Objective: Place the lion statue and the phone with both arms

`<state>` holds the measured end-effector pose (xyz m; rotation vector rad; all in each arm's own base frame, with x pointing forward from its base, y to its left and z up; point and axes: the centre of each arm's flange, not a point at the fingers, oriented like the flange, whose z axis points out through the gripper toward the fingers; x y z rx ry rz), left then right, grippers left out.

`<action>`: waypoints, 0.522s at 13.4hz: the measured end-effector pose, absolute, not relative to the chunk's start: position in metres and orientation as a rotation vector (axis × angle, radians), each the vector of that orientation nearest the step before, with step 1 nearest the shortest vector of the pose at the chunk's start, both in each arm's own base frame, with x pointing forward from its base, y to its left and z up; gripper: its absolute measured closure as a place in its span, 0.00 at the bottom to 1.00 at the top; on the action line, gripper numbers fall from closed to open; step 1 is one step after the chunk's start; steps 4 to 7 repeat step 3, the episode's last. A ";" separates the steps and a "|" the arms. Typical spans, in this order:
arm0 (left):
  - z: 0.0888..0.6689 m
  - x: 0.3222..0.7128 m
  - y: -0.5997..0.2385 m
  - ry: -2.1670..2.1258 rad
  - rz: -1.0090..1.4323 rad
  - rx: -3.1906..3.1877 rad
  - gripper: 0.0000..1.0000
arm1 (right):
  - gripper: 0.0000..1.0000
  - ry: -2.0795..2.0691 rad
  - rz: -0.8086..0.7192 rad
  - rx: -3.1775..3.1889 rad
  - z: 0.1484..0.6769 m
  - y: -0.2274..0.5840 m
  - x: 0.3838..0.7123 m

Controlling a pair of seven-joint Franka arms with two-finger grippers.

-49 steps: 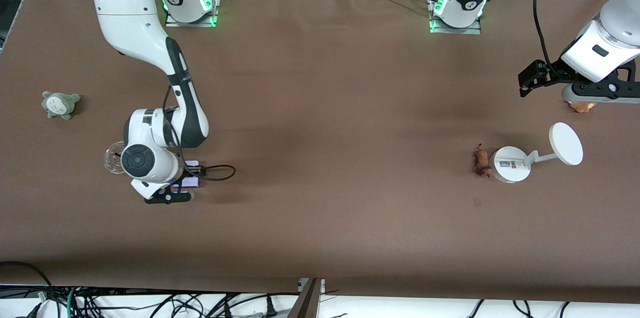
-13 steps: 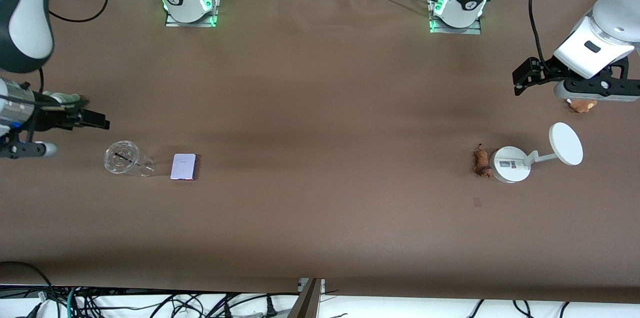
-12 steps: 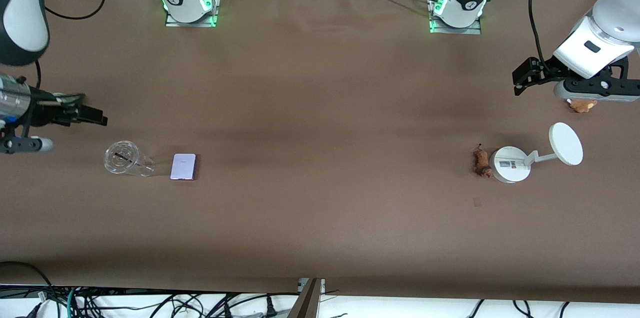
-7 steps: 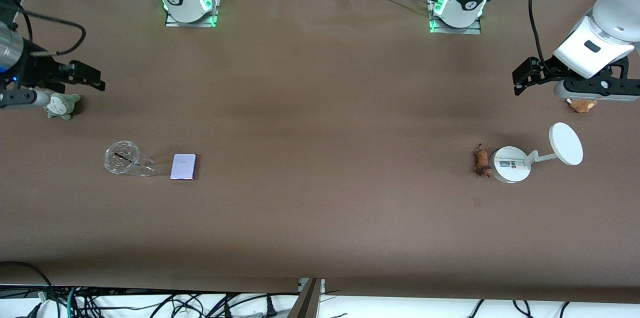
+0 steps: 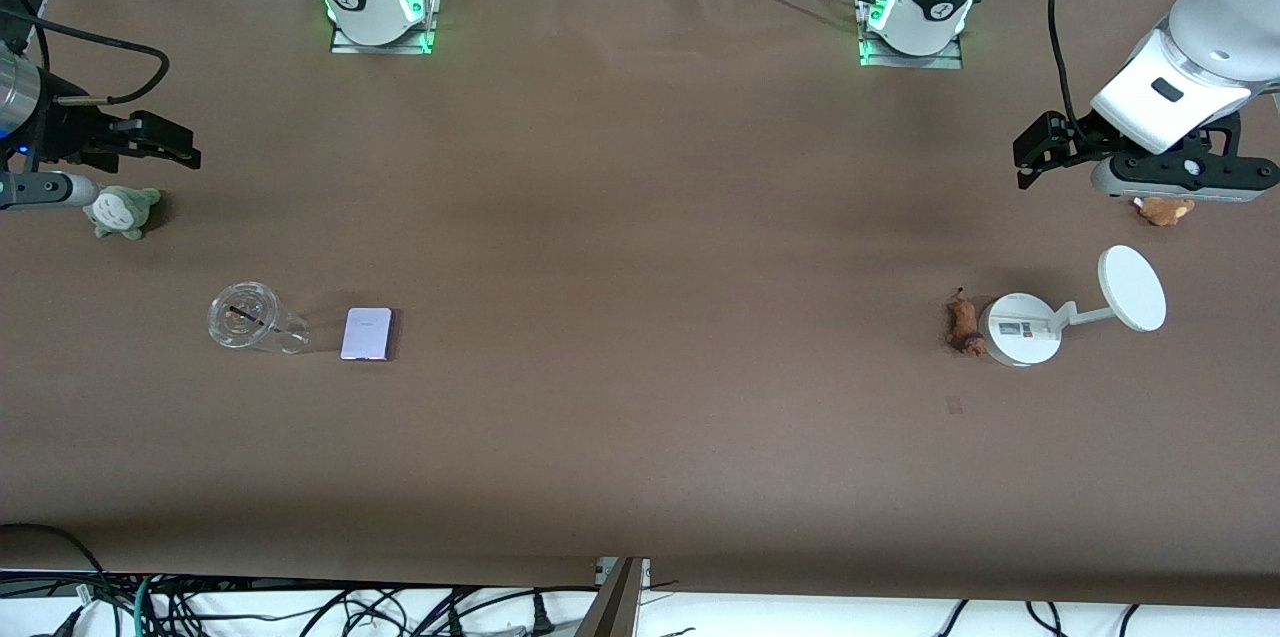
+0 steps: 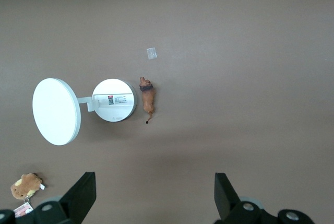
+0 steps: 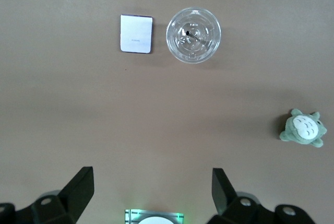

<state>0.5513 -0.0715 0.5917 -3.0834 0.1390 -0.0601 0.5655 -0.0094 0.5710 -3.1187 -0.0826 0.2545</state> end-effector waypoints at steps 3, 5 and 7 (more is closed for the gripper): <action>0.592 0.551 -0.071 0.138 -0.060 -3.083 0.00 | 0.00 -0.082 0.254 -3.122 0.575 -0.009 0.573; 0.592 0.551 -0.071 0.138 -0.060 -3.083 0.00 | 0.00 -0.082 0.254 -3.122 0.575 -0.009 0.573; 0.592 0.551 -0.071 0.138 -0.060 -3.083 0.00 | 0.00 -0.082 0.254 -3.122 0.575 -0.009 0.573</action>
